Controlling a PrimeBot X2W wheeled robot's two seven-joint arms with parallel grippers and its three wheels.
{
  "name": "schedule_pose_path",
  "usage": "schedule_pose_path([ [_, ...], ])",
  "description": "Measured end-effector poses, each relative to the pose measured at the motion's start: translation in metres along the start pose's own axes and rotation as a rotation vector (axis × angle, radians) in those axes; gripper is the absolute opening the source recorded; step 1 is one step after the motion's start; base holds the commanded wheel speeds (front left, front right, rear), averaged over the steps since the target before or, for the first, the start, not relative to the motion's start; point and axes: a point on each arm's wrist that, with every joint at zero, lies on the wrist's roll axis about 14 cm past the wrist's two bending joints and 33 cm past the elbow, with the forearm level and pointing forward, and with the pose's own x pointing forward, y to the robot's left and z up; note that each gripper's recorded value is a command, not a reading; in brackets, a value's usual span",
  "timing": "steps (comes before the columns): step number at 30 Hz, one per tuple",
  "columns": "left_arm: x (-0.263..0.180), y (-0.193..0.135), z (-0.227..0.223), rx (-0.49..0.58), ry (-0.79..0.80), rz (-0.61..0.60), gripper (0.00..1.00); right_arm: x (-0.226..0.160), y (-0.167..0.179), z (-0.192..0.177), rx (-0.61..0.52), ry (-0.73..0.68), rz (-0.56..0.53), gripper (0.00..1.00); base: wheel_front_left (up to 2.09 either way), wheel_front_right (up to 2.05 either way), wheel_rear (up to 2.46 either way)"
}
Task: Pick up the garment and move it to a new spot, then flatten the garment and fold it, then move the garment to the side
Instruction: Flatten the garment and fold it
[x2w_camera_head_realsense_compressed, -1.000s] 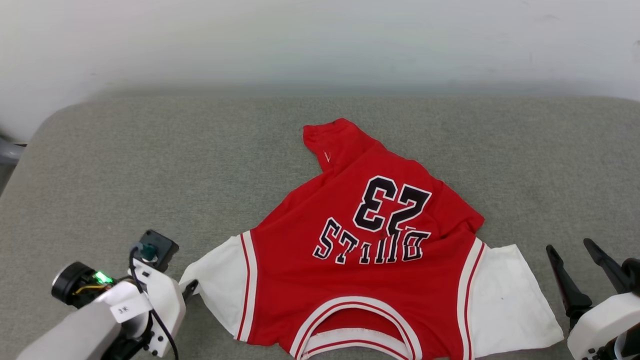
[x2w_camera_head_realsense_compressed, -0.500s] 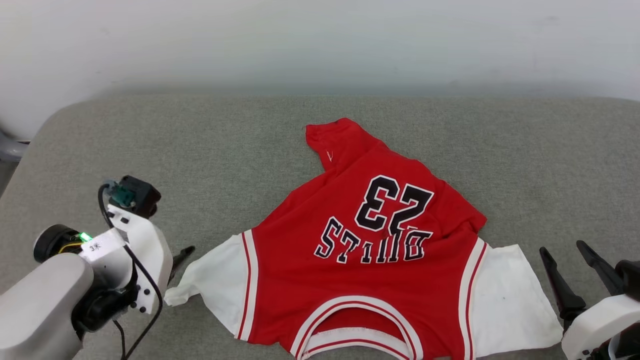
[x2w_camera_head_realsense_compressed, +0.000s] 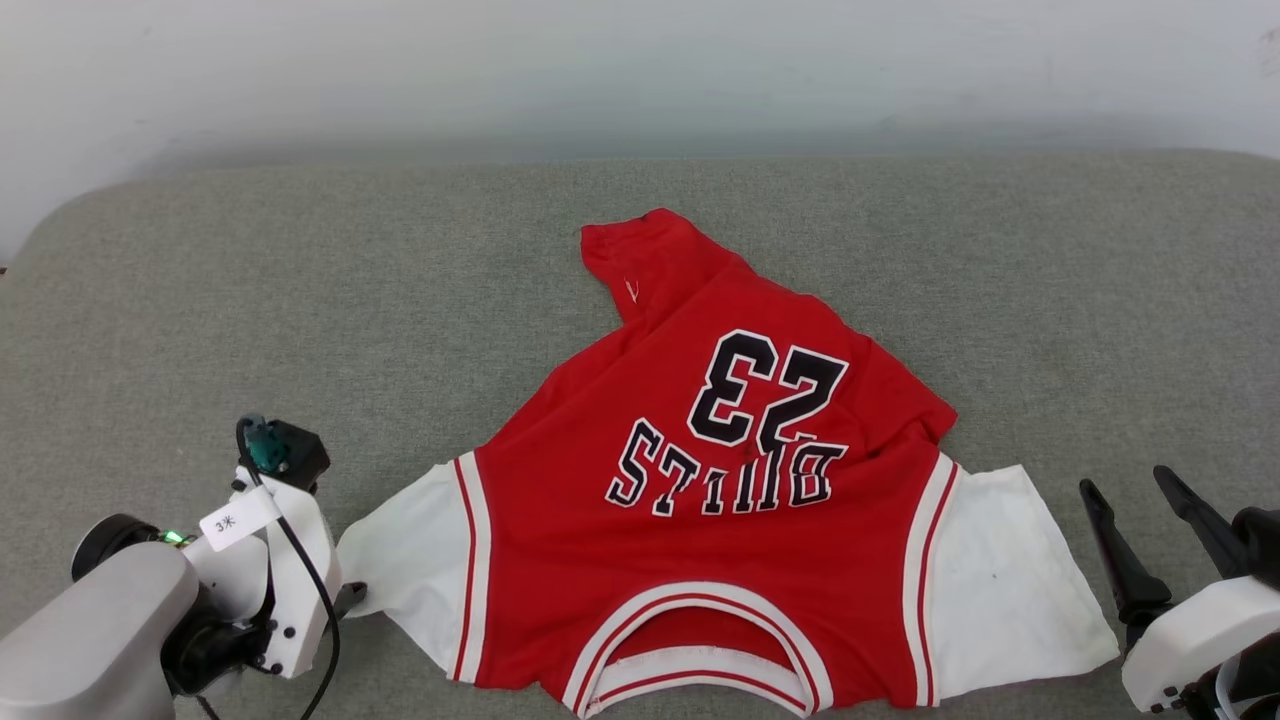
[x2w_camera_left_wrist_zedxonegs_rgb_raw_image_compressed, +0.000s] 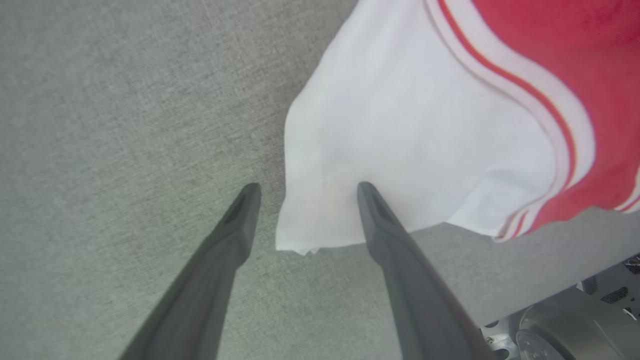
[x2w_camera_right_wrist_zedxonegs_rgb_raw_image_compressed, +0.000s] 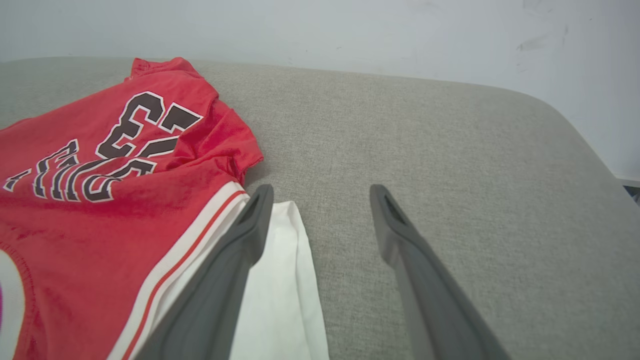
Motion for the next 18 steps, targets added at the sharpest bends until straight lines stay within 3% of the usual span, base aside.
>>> schedule_pose_path([
  [13,0.019,-0.006,-0.031,-0.008,0.115,-0.034,1.00,0.003,-0.002,0.000,-0.002,0.007,-0.004,1.00,0.00,0.00,0.00],
  [14,0.020,-0.006,-0.031,-0.006,0.114,-0.035,0.00,0.004,-0.003,0.001,-0.005,0.005,-0.003,1.00,0.00,0.00,0.00],
  [18,0.021,-0.008,-0.026,0.007,0.075,-0.038,0.00,0.005,-0.003,0.010,-0.035,-0.007,0.008,1.00,0.00,0.00,0.00],
])
